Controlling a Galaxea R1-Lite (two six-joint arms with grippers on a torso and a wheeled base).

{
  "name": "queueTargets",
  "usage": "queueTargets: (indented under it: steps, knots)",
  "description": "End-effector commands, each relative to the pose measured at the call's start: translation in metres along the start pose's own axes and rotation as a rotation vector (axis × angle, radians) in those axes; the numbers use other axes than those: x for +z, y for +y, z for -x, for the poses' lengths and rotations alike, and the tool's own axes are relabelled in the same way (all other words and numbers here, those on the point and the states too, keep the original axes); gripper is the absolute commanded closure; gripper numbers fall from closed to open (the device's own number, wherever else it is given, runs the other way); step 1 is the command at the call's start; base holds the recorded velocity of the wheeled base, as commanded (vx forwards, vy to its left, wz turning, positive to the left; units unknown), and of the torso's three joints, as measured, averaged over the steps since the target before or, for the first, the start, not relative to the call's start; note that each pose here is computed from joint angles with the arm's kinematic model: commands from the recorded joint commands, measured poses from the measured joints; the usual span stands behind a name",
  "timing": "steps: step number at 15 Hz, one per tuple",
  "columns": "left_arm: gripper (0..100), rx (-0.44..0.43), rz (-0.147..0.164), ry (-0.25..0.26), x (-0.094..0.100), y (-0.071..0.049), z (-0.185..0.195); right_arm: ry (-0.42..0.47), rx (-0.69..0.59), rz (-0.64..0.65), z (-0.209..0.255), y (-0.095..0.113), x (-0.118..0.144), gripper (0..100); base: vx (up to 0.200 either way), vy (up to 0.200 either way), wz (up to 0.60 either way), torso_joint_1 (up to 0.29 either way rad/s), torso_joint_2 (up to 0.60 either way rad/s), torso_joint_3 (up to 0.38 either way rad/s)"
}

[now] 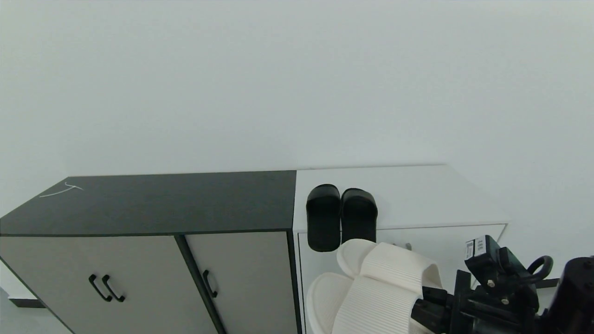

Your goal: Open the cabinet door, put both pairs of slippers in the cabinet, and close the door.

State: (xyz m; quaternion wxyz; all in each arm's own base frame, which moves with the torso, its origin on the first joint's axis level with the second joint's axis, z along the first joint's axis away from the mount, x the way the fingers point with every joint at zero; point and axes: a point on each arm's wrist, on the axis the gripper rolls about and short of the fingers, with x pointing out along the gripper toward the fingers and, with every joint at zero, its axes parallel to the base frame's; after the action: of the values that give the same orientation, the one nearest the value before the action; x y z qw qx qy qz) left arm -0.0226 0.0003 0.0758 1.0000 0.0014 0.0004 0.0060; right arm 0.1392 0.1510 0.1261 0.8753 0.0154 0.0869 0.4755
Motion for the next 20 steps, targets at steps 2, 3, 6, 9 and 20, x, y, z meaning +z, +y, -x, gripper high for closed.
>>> queueTargets:
  steps: [2, 3, 6, 9, 20]
  knots:
    - [100, 0.0, 0.001, -0.001, 0.0001, 0.0, 0.0, 0.02, 0.0, -0.002, 0.0014, 0.0, -0.0044, 100, 0.0, 0.2, 0.0, 0.002, 0.0, 0.002]
    - [100, 0.0, 0.001, -0.001, 0.0001, 0.0, 0.0, 0.02, 0.0, -0.002, 0.0014, 0.0, -0.0044, 100, 0.0, 0.2, 0.0, -0.002, 0.0, -0.002]
    - [100, 0.0, 0.001, -0.001, 0.0001, 0.0, 0.0, 0.02, 0.0, -0.002, 0.0014, 0.0, -0.0044, 100, 0.0, 0.2, 0.0, 0.004, 0.0, -0.001]
    - [100, 0.0, 0.001, -0.001, 0.0001, 0.0, 0.0, 0.019, -0.001, 0.002, 0.0016, 0.0001, -0.0042, 100, 0.0, 0.2, 0.0, 0.001, 0.0, 0.002]
    - [100, 0.0, 0.0, -0.001, 0.0001, 0.0, 0.0, 0.031, 0.0, 0.013, 0.0029, 0.0004, -0.0069, 100, 0.0, 0.2, 0.0, 0.003, 0.0, 0.003]
